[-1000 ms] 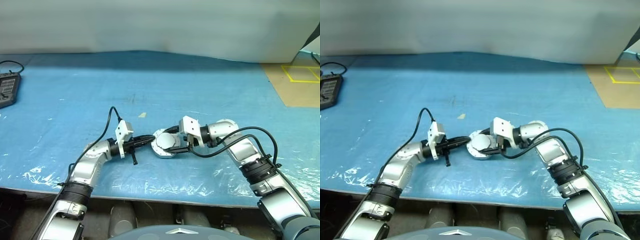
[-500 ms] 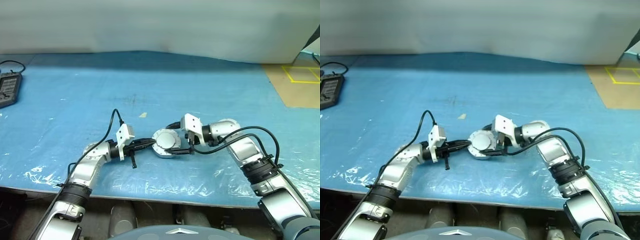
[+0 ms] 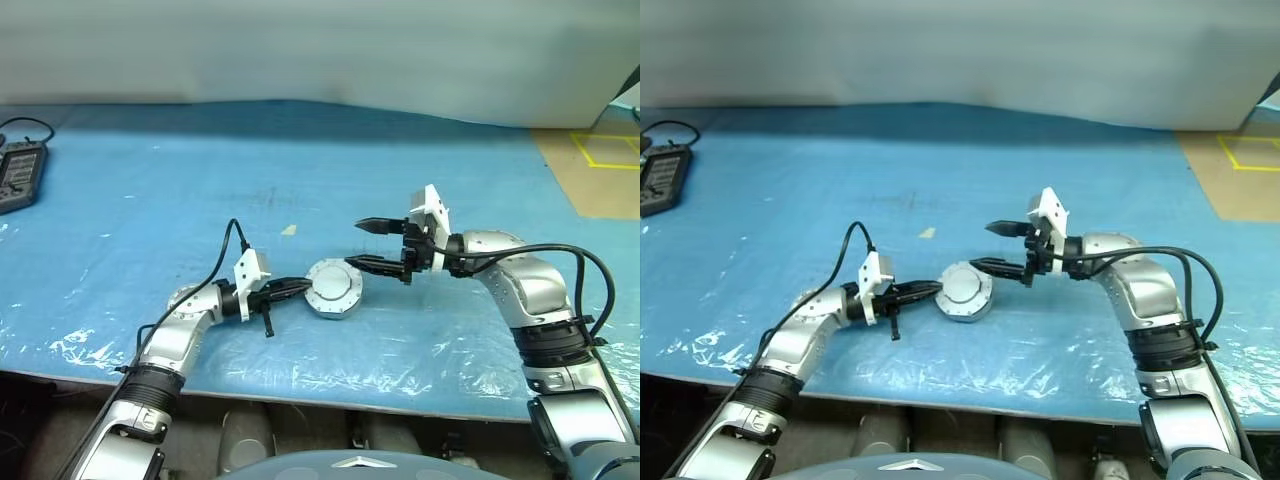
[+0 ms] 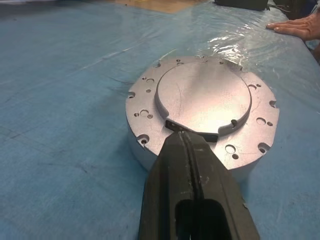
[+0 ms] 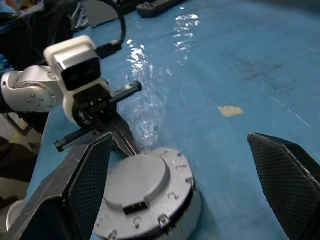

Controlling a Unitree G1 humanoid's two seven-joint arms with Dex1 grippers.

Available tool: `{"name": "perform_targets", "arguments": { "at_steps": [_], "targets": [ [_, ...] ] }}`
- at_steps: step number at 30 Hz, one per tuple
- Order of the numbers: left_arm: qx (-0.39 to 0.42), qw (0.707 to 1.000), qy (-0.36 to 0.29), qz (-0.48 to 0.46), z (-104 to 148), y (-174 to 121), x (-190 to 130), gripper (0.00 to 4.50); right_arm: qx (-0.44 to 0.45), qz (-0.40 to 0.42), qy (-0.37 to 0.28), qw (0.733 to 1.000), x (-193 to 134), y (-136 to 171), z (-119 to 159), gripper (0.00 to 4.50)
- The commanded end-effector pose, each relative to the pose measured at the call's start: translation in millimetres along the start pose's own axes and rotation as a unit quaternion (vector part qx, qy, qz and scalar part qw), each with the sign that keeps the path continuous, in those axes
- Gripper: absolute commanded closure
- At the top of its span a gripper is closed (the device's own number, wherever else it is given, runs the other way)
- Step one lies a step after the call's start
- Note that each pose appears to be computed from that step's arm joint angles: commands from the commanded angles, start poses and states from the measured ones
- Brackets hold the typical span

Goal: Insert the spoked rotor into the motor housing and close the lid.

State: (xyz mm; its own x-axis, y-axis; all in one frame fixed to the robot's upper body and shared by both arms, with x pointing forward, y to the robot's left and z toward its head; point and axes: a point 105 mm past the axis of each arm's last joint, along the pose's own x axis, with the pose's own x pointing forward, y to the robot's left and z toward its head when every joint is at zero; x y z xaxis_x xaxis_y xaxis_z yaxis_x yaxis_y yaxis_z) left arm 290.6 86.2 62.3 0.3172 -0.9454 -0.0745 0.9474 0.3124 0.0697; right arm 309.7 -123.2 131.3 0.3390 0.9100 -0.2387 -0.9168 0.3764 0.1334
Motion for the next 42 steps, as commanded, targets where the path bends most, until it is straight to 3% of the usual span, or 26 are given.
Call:
{"name": "perform_targets", "arguments": {
  "at_steps": [1, 7, 17, 36, 39, 42],
  "targets": [
    [-0.003, 1.000, 0.014, -0.011, -7.1, -4.6, 1.0, 4.50, 0.058, -0.030, 0.029, 0.997, -15.2, -6.7, -15.2, 0.03],
    [0.001, 1.000, 0.011, -0.011, -4.0, -4.4, 3.4, 4.50, 0.153, -0.019, 0.021, 0.988, -25.9, -4.7, -25.6, 0.03],
    [0.009, 1.000, 0.009, -0.006, -0.3, -1.0, 1.2, 4.50, 0.265, 0.025, 0.011, 0.964, -13.1, 16.6, -39.0, 0.03],
    [0.013, 1.000, 0.005, -0.002, 1.3, -1.9, 4.8, 4.50, 0.328, 0.031, 0.024, 0.944, 6.6, 31.0, -53.8, 0.03],
    [0.014, 1.000, 0.005, -0.001, 2.1, -1.8, 4.5, 4.50, 0.334, 0.027, 0.019, 0.942, 10.9, 30.7, -52.9, 0.58],
    [0.014, 1.000, 0.006, 0.000, 1.8, -1.4, 2.9, 4.50, 0.337, 0.026, 0.014, 0.941, 11.4, 30.1, -50.6, 1.56]
  ]
}}
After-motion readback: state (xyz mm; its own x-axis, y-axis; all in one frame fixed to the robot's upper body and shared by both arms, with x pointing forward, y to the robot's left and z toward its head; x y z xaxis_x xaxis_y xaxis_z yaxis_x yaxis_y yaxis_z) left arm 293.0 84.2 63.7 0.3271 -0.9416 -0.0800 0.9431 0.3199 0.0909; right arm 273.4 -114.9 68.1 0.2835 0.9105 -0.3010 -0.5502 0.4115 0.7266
